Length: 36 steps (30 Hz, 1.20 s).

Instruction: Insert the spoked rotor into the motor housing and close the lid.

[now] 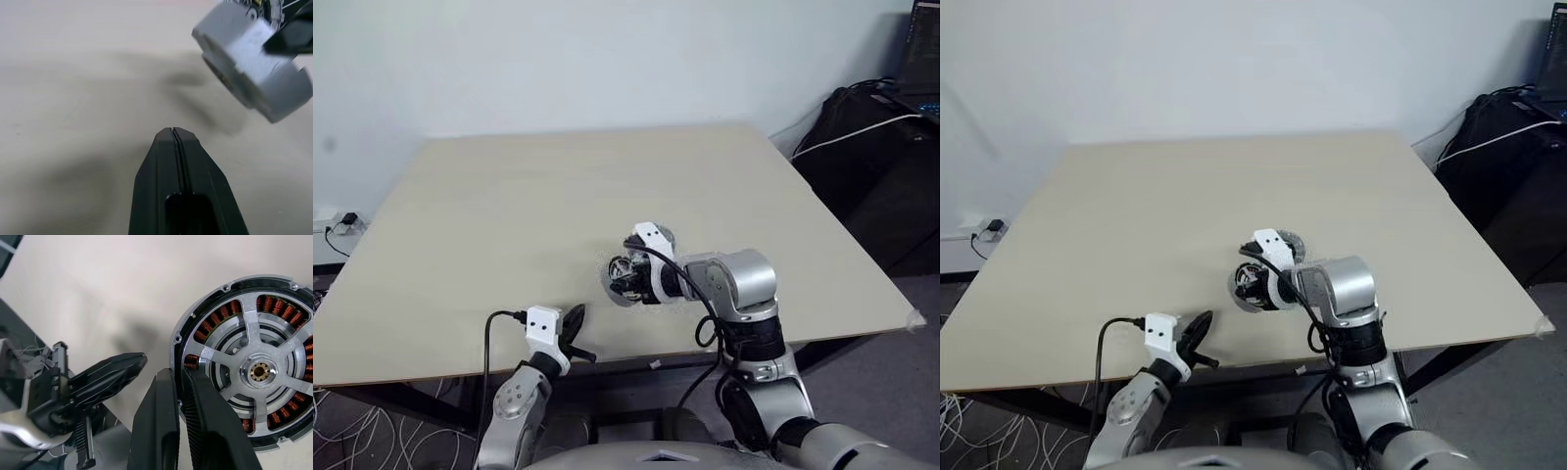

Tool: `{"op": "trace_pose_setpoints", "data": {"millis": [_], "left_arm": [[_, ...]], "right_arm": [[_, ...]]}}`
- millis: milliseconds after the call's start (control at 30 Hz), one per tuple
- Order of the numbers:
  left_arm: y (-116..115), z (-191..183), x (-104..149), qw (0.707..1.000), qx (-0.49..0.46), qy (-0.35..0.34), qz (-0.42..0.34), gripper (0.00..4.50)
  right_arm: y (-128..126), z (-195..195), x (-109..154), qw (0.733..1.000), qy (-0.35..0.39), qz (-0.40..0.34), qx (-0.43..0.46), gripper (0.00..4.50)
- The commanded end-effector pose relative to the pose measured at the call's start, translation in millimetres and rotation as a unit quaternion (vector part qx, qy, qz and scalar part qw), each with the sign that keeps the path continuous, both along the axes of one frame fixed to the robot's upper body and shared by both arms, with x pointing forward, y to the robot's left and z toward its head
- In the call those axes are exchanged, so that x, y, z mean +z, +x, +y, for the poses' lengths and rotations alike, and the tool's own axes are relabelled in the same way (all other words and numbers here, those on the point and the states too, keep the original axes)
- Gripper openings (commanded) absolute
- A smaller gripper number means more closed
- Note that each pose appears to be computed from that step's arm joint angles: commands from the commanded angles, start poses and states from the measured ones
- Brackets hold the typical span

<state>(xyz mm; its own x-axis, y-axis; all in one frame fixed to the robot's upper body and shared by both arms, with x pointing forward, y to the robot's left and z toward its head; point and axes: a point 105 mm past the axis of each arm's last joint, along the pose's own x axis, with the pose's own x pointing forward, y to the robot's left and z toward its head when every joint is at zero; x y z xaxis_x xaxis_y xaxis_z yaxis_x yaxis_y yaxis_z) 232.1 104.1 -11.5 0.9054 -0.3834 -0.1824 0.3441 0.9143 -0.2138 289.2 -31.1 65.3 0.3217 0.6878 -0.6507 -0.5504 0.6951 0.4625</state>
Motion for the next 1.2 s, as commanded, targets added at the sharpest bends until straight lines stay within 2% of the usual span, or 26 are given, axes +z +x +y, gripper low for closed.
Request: {"op": "trace_pose_setpoints", "data": {"millis": [33, 267, 833, 867, 933, 1200], "left_arm": [[3.0, 1.1, 10.0, 1.0, 0.004, -0.003, -0.02, 0.0], [3.1, 0.4, 9.5, 1.0, 0.003, -0.005, -0.018, 0.0], [3.3, 0.4, 9.2, 1.0, 0.002, -0.003, -0.018, 0.0], [3.1, 0.7, 9.2, 1.0, 0.002, -0.003, -0.018, 0.0], [3.0, 1.0, 9.2, 1.0, 0.002, -0.003, -0.018, 0.0], [3.4, 0.0, 9.0, 1.0, -0.004, -0.002, -0.017, 0.0]], "right_arm": [[1.6, -2.6, 5.8, 1.0, 0.006, -0.007, -0.007, 0.03], [-7.9, -1.8, 1.0, 1.0, 0.012, 0.007, 0.006, 0.03], [10.3, 23.4, -16.4, 0.997, 0.005, 0.06, -0.048, 0.03], [9.6, 26.3, -15.3, 0.997, 0.009, 0.06, -0.043, 0.51], [8.0, 33.4, -9.9, 0.998, 0.023, 0.057, -0.033, 0.89], [7.6, 44.6, 15.4, 0.998, 0.06, 0.021, -0.004, 3.35]]}}
